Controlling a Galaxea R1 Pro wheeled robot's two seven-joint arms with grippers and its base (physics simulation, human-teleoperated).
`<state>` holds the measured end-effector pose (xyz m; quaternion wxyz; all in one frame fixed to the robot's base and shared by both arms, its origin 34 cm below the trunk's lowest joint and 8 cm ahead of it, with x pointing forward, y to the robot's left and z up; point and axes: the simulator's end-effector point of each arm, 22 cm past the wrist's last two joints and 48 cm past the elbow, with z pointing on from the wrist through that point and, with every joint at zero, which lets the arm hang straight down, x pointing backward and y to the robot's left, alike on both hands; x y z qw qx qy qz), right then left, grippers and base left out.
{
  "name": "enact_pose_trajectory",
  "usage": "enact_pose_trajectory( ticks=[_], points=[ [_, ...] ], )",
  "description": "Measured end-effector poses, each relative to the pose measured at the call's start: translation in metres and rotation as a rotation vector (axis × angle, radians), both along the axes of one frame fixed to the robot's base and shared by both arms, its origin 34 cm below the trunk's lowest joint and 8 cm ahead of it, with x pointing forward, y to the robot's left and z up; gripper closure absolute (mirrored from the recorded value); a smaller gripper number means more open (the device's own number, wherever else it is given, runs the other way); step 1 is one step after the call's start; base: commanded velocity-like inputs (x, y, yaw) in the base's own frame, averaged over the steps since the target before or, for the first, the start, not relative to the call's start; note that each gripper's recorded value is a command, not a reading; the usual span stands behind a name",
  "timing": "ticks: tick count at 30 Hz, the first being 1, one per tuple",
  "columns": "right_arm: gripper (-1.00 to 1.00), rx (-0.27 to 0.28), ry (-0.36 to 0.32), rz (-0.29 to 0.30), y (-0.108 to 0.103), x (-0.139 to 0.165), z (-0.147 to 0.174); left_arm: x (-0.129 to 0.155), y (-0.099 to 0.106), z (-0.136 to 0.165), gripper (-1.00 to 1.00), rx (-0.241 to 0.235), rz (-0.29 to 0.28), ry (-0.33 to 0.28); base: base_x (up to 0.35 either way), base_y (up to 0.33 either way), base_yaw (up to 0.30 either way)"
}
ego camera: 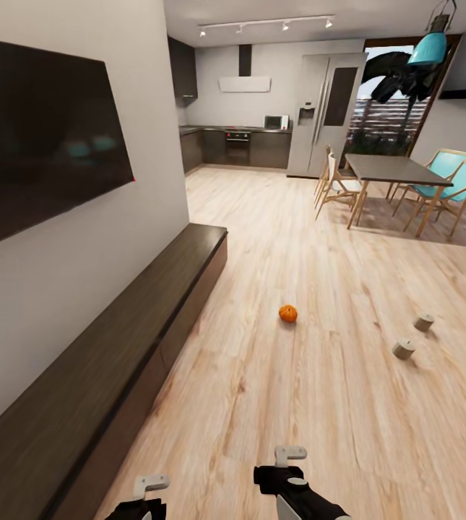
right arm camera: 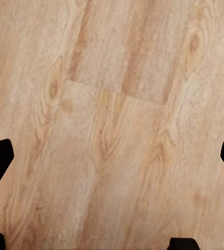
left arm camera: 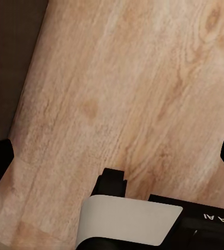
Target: Place each of the two pumpkins and all three candles from the living room inside a cabinet in the living room (use any cabinet), then make sure every cabinet is closed, and position the cauldron so it is next to a table in the living room.
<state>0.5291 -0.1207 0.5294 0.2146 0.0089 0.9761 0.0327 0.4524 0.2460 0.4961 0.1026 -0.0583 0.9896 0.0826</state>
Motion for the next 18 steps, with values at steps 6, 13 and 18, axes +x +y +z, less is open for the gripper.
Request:
enact_pose_trajectory(
  ticks=[6,13,18],
  points=[
    [-1.00,0.000,0.001,0.000,0.0000,-0.0004,-0.0002,0.0000,0.0000,0.0000,-1.00,0.000,0.000,0.000,0.155,0.000,0.000],
    [-1.00,0.000,0.000,0.000,0.0000,-0.0002,-0.0001,0.0000,0.0000,0.0000,-1.00,0.000,0.000,0.000,0.155,0.000,0.000],
    [-1.00,0.000,-0.001,0.000,0.0000,0.0000,0.0000,0.0001,0.0000,0.0000,-1.00,0.000,0.000,0.000,0.155,0.000,0.000]
  ],
)
